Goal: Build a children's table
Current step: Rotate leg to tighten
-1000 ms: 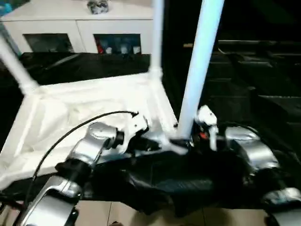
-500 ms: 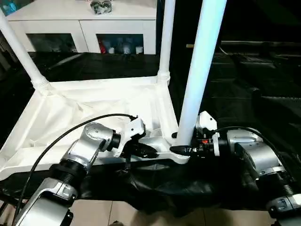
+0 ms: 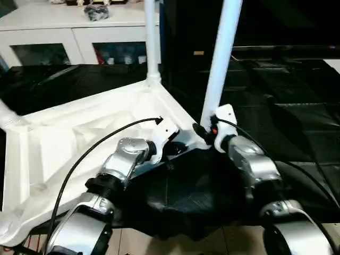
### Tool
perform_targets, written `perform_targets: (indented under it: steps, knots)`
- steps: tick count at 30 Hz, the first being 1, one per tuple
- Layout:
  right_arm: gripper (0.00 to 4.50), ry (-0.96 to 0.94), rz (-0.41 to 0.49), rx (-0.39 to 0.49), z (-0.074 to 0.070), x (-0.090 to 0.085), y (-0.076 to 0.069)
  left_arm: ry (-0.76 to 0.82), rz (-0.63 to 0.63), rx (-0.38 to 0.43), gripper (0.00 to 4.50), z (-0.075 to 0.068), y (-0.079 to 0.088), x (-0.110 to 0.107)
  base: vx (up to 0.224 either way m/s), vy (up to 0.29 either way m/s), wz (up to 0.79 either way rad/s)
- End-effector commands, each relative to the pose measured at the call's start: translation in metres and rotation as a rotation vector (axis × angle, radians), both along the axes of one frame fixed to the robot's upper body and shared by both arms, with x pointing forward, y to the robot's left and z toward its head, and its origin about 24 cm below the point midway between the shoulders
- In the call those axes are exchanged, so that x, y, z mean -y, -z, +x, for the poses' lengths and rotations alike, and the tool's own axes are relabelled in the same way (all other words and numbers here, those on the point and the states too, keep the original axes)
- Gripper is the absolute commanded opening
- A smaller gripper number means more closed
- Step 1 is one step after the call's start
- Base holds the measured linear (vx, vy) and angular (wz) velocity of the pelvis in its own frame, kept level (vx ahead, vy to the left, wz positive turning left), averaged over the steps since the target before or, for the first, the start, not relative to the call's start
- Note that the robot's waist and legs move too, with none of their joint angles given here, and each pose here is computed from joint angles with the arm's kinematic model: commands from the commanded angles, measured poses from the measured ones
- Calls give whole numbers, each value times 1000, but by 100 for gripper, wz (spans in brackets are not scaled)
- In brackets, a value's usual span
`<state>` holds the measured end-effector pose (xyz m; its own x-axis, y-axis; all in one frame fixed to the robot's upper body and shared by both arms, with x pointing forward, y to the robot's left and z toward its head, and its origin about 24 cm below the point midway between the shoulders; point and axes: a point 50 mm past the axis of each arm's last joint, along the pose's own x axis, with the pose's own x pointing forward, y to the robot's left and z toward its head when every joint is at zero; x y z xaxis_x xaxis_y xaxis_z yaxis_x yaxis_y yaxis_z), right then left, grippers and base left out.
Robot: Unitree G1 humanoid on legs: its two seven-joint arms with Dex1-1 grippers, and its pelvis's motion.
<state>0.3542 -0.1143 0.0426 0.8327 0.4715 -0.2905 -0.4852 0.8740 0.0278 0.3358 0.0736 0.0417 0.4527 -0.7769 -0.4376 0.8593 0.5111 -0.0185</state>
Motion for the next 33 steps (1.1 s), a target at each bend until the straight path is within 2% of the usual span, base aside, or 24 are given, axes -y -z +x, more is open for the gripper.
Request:
perform_targets:
  steps: [1, 4, 8, 11, 15, 17, 22, 24, 29, 33]
  knots:
    - [265, -154, 74, -156, -18, -35, 27, 126, -64, 62, 0, -4, -15, 28, 0, 0, 0]
    - [296, -175, 89, -148, -17, -34, 24, 140, -52, 61, 0, -5, -13, 25, 0, 0, 0]
    - [316, -307, 36, -94, -17, -23, 16, 205, -31, 43, 0, -9, -11, 15, 0, 0, 0]
    - [316, -448, 43, -72, -24, -15, 10, 271, -28, 23, 0, -13, -10, 9, 0, 0, 0]
    - [316, -640, 1, -71, -38, -2, 7, 364, -23, -5, 0, -20, -10, -2, 0, 0, 0]
    - [316, -761, -24, -98, -50, 7, 8, 428, -19, -28, 0, -24, -11, -8, 0, 0, 0]
    - [316, -884, -42, -166, -64, 18, 10, 487, 0, -60, 0, -29, -11, -19, 0, 0, 0]
    - [292, -917, -47, -190, -69, 20, 10, 506, 8, -73, 0, -31, -12, -23, 0, 0, 0]
    - [258, -922, -50, -181, -70, 19, 10, 522, 15, -93, 0, -32, -12, -29, 0, 0, 0]
    - [235, -897, -1, -167, -70, 10, 9, 503, 7, -85, 0, -32, -12, -29, 0, 0, 0]
